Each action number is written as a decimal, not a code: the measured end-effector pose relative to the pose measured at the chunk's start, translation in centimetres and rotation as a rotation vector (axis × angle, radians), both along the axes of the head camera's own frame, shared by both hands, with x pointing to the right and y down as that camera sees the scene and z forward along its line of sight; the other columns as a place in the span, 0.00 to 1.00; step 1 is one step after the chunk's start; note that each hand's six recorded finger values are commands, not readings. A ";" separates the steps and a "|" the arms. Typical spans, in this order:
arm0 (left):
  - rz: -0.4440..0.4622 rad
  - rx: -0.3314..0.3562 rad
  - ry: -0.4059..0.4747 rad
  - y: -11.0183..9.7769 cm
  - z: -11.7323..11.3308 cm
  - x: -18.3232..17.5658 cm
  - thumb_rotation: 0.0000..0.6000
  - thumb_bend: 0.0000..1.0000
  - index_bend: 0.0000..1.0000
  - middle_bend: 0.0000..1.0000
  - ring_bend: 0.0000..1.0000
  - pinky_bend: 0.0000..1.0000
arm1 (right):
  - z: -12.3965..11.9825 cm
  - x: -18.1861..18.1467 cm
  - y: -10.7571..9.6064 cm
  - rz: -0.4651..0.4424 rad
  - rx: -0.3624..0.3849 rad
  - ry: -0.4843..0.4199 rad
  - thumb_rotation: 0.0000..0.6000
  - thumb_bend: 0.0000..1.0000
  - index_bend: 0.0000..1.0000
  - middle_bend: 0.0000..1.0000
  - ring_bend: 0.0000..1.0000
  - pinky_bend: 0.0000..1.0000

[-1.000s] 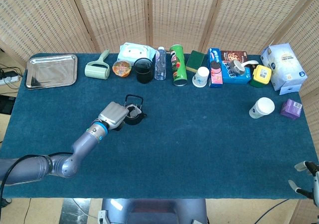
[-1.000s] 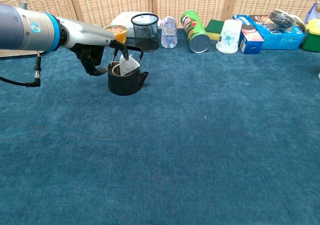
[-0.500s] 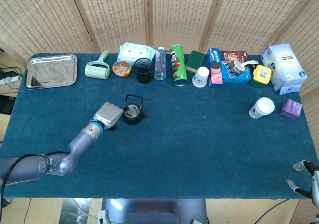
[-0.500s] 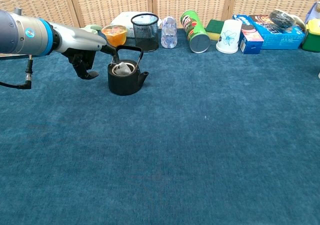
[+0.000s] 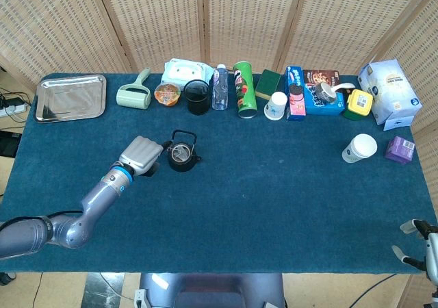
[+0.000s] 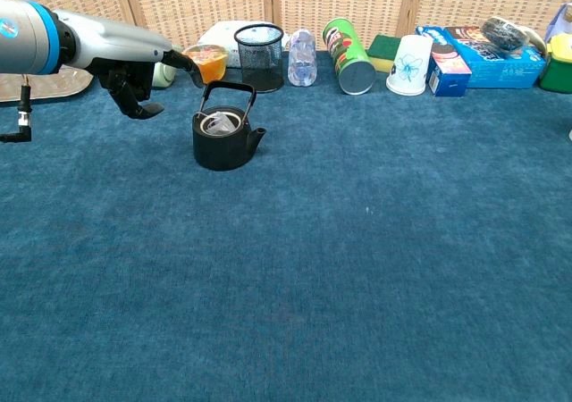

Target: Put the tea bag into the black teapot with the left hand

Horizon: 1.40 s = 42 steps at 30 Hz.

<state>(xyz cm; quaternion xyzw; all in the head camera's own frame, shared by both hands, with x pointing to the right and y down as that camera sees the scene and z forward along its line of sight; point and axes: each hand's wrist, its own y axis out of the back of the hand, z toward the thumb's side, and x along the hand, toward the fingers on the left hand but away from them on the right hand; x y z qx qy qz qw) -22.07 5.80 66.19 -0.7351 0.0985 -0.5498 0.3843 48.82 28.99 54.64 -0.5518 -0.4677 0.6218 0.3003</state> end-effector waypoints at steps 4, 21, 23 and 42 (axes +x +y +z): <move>0.015 -0.024 0.002 0.7 0.6 0.5 1.00 0.55 0.13 1.00 0.98 0.91 | 0.0 0.0 0.1 0.002 -0.001 0.001 1.00 0.21 0.44 0.47 0.50 0.39; 0.038 -0.075 -0.021 1.7 3.1 2.3 1.00 0.55 0.13 1.00 0.98 0.91 | -0.4 0.6 0.5 0.021 0.003 0.010 1.00 0.21 0.44 0.47 0.50 0.39; 0.037 -0.077 -0.028 1.7 3.4 2.3 1.00 0.55 0.13 1.00 0.98 0.91 | -0.3 0.6 0.5 0.021 0.003 0.009 1.00 0.21 0.44 0.47 0.51 0.39; -0.014 -0.049 -0.024 0.4 2.6 0.8 1.00 0.56 0.13 1.00 0.98 0.91 | -0.4 0.4 0.3 0.015 0.005 0.009 1.00 0.21 0.44 0.47 0.51 0.39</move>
